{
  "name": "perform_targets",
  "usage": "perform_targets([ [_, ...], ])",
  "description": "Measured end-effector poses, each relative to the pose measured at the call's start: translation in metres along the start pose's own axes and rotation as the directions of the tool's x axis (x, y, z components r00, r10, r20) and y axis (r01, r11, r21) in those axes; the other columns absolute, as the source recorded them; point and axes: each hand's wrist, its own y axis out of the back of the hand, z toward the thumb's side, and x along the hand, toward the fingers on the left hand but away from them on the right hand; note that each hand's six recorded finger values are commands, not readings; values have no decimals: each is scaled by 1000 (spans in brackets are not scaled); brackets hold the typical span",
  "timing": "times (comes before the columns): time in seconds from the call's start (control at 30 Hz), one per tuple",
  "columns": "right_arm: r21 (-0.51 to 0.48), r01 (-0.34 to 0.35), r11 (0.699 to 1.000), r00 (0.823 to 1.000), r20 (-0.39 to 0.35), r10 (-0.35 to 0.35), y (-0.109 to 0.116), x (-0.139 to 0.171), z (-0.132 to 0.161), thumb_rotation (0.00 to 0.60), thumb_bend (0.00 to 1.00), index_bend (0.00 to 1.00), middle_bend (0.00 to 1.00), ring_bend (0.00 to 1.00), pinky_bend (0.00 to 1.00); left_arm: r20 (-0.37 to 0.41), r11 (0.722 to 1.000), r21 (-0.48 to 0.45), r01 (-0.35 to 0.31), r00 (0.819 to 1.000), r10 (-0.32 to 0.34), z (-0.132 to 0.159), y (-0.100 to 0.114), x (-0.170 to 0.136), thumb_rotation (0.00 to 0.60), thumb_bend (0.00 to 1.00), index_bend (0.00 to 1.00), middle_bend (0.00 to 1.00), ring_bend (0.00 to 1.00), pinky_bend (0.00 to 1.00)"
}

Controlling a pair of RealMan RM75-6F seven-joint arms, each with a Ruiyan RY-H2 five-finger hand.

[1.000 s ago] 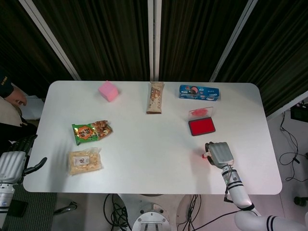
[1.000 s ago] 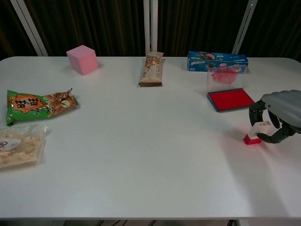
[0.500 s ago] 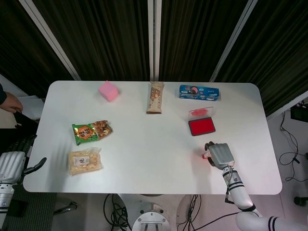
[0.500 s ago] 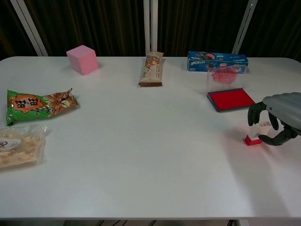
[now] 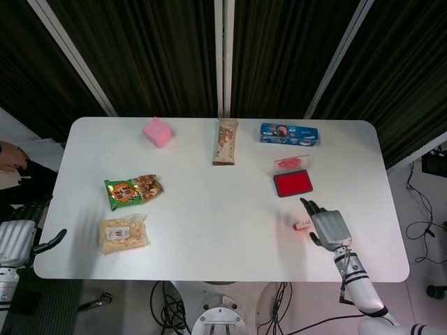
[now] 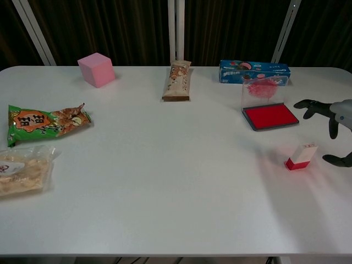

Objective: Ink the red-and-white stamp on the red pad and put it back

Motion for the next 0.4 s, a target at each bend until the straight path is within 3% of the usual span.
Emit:
perform_targets([
  [0.07, 3, 45, 999, 999, 20, -45, 20, 16, -16, 600, 120, 0, 8, 82, 177, 2, 1000, -1, -4, 1000, 4, 2, 1, 0, 33, 154, 84, 120, 118, 205],
  [0.13, 2, 104, 995, 994, 38, -104, 40, 30, -31, 600, 91, 0, 0, 0, 10, 5, 1000, -1, -6, 1000, 6, 4, 2, 0, 32, 153, 84, 120, 118, 205],
  [0.27, -50, 280, 959, 957, 98, -274, 74, 60, -59, 600, 76, 0, 0, 0, 0, 10, 1000, 10, -17, 1000, 16, 8, 6, 1, 30, 154, 84, 120, 118, 205],
  [0.4, -92, 375, 922, 917, 181, -355, 82, 83, -89, 600, 77, 0, 0, 0, 0, 11, 999, 22, -25, 1000, 25, 10, 10, 2, 32, 153, 84, 120, 118, 205],
])
